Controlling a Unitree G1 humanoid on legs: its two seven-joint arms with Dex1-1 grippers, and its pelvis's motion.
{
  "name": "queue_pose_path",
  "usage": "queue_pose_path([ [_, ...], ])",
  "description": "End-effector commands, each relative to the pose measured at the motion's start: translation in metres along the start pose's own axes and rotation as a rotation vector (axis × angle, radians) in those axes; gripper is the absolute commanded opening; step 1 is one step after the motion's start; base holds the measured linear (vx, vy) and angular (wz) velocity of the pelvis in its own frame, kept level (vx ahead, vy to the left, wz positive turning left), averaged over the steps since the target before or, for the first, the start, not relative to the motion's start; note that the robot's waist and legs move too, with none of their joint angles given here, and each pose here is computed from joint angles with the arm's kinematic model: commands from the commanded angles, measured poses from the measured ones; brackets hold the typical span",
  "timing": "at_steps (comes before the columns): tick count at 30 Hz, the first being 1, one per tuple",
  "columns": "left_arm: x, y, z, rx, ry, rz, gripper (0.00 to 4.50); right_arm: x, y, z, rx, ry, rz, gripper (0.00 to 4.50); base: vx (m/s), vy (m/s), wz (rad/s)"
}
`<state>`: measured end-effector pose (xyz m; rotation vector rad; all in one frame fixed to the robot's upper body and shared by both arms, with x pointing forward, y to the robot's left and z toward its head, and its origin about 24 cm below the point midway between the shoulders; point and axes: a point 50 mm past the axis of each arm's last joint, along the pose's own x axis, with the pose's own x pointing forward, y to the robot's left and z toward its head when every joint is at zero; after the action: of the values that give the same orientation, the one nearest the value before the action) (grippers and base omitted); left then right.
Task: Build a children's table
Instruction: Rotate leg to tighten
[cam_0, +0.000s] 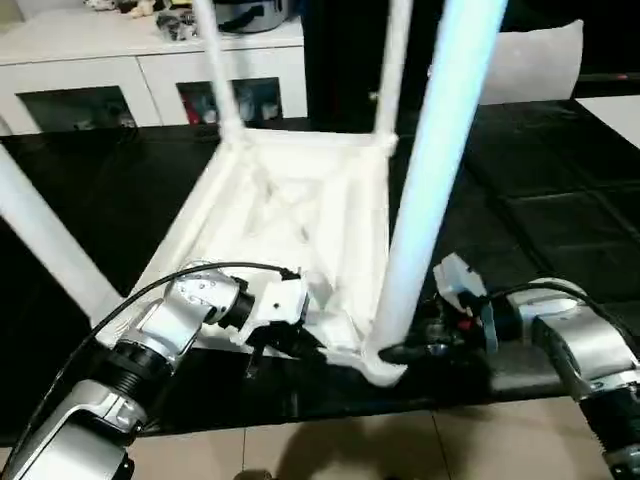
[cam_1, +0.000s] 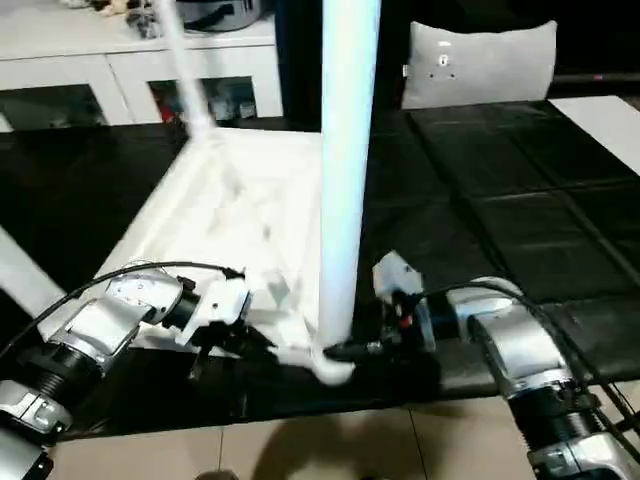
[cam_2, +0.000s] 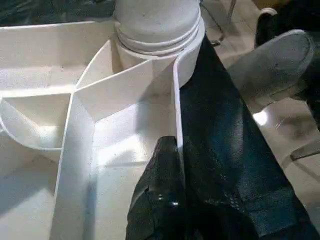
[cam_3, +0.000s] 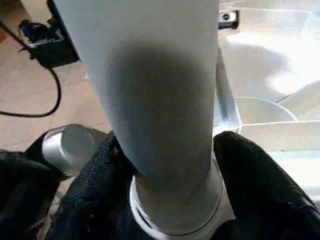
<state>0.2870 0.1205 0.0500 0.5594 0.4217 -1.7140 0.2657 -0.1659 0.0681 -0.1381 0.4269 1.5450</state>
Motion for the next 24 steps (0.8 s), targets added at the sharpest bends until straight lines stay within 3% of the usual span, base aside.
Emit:
queue_pose_path([
  [1,0.0,0.002,0.016,0.097,-0.006,-0.056,0.0,0.0,-0.001,0.005,-0.007,0.007,0.025,2.42,0.0,0.0,0.0],
  [4,0.0,0.002,0.016,0.094,-0.008,-0.057,0.0,0.0,-0.001,0.005,0.002,0.003,0.037,2.1,0.0,0.0,0.0],
  [10,0.0,0.0,0.014,0.043,-0.032,-0.044,0.0,0.001,0.002,0.005,0.028,-0.039,0.052,2.02,0.0,0.0,0.0],
  [13,0.0,0.004,0.014,-0.022,-0.06,0.018,0.0,0.009,-0.001,0.008,0.054,-0.103,-0.025,2.01,0.0,0.0,0.0],
  [19,0.006,0.016,0.022,-0.17,-0.107,0.207,0.0,0.031,-0.038,0.01,0.181,-0.146,-0.507,2.0,0.0,0.0,0.0],
  [24,0.017,0.03,0.026,-0.265,-0.122,0.361,0.0,0.05,-0.055,0.012,0.278,-0.139,-0.755,1.99,0.0,0.0,0.0],
])
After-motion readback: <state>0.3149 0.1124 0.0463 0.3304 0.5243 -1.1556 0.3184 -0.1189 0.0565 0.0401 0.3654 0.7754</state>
